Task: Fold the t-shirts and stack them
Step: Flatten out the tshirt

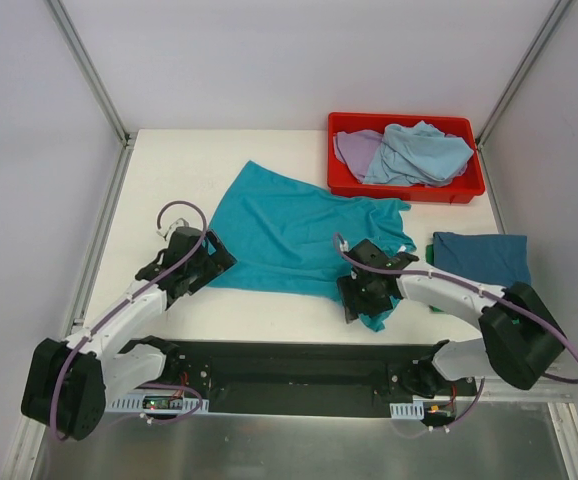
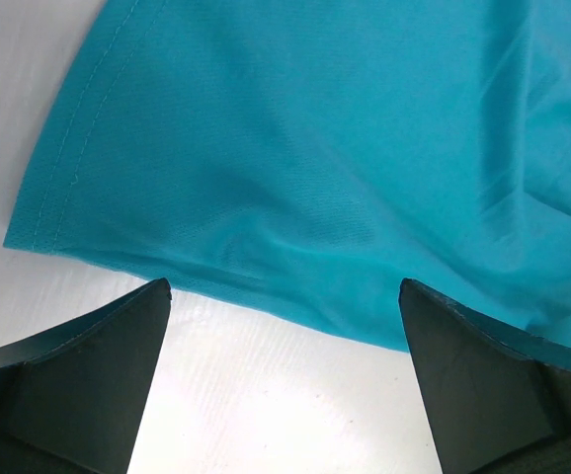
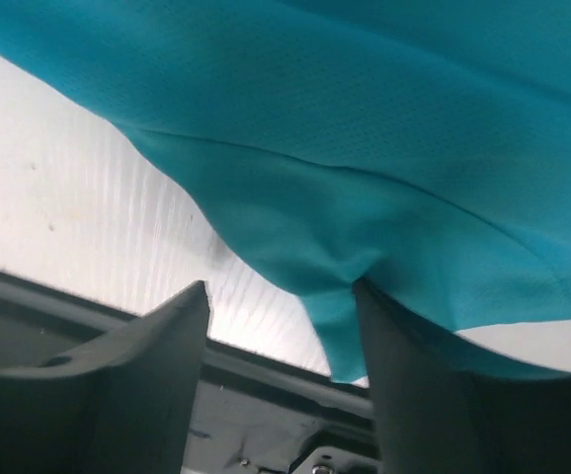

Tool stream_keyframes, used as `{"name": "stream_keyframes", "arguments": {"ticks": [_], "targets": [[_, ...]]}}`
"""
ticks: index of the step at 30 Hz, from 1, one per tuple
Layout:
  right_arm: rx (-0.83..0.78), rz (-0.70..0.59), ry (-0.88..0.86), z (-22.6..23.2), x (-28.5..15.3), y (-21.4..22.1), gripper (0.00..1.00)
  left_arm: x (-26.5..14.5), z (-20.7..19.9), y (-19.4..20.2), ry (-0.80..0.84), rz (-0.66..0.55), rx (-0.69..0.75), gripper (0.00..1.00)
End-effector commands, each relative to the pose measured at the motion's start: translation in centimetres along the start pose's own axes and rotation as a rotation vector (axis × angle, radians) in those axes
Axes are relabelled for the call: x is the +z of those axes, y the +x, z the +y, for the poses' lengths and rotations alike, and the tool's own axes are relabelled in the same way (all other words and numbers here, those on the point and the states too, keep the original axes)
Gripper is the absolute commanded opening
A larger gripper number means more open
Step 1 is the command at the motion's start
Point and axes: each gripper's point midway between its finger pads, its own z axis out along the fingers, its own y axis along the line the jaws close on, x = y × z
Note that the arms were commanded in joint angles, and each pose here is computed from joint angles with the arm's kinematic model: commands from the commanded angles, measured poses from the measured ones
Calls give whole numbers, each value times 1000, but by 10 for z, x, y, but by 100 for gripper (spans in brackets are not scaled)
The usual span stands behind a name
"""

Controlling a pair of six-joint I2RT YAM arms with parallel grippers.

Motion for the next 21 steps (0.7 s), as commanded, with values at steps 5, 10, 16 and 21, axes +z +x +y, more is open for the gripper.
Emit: {"name": "stream_keyframes", "arguments": {"ticks": [5,10,16,21], "targets": [[23,54,16,5,2,1,14,9,9,1,-88,31,43,99],[19,38,-62,17,-23,8,0,10,12,-7,-117,2,49,99],[9,-15,-213,34,-57,-4,0,9,9,-16,-121,-29,58,99],[73,-85,-75,-11,-57,-41,3,9,5,-21,-118,-37,59,99]]}}
